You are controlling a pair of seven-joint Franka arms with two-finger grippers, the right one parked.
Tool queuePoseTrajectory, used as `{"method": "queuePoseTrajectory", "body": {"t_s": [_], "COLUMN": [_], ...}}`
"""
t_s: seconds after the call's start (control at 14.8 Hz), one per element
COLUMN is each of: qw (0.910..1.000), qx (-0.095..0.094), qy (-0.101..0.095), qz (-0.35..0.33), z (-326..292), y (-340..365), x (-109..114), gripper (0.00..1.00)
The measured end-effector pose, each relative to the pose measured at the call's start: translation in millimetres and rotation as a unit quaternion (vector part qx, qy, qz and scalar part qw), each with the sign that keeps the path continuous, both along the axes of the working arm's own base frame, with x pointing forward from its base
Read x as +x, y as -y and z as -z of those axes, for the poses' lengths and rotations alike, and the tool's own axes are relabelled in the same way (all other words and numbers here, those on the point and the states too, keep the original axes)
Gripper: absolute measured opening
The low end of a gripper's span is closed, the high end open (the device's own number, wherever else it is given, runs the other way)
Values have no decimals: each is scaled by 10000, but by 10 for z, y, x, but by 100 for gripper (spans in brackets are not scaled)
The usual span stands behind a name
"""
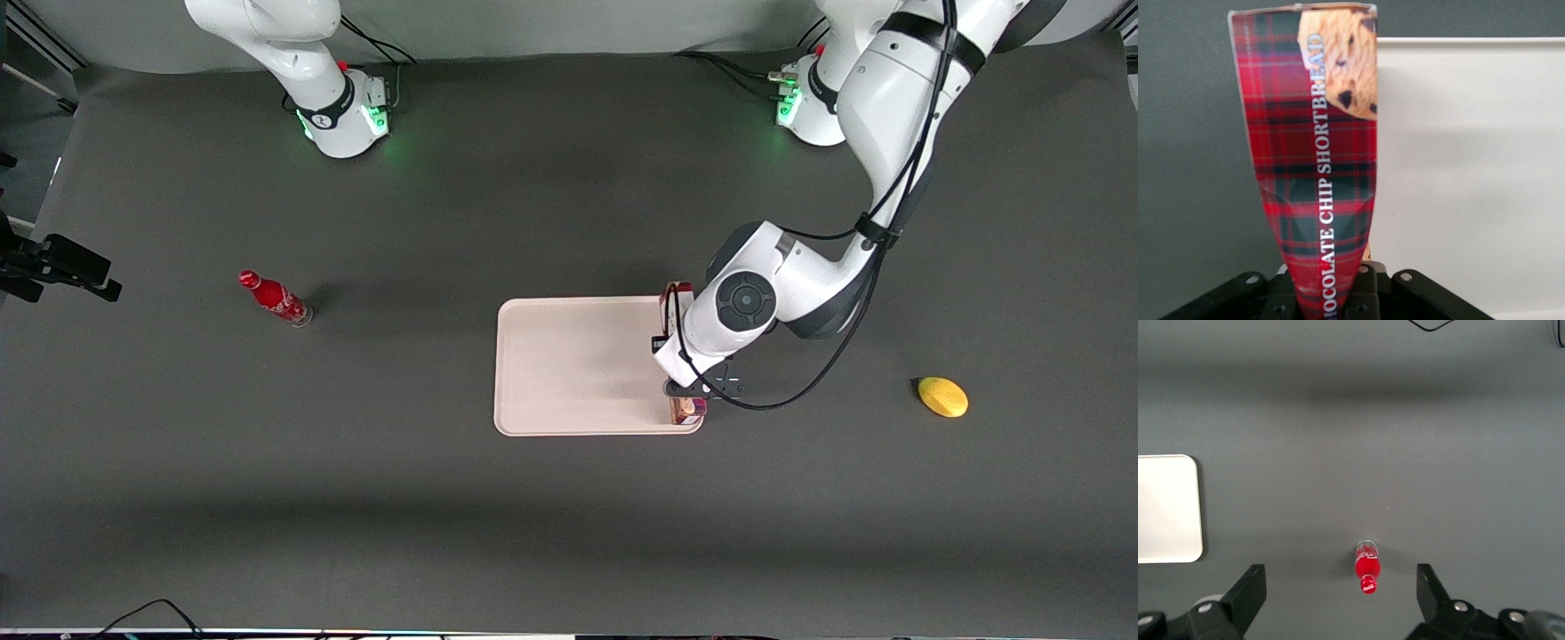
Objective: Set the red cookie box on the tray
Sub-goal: 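Lower the box onto the tray, laying it flat, and open the gripper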
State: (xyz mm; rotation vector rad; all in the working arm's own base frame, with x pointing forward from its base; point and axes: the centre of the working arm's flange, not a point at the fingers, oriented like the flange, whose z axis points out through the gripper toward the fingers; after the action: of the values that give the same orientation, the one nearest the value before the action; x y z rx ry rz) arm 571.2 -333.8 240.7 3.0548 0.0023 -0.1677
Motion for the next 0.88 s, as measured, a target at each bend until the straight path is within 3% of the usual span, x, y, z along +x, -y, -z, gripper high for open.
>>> {"method": "queuePoseTrajectory", "body": {"t_s": [0.67,0.74,0.88], "qw": [10000,10000,9999], "qx": [-37,-52,-97], "qy": [-75,-68,-15], "qz": [-24,-32,-50], "z": [205,214,211], "y": [49,52,61], "x": [6,19,39], "gripper": [22,28,49]}}
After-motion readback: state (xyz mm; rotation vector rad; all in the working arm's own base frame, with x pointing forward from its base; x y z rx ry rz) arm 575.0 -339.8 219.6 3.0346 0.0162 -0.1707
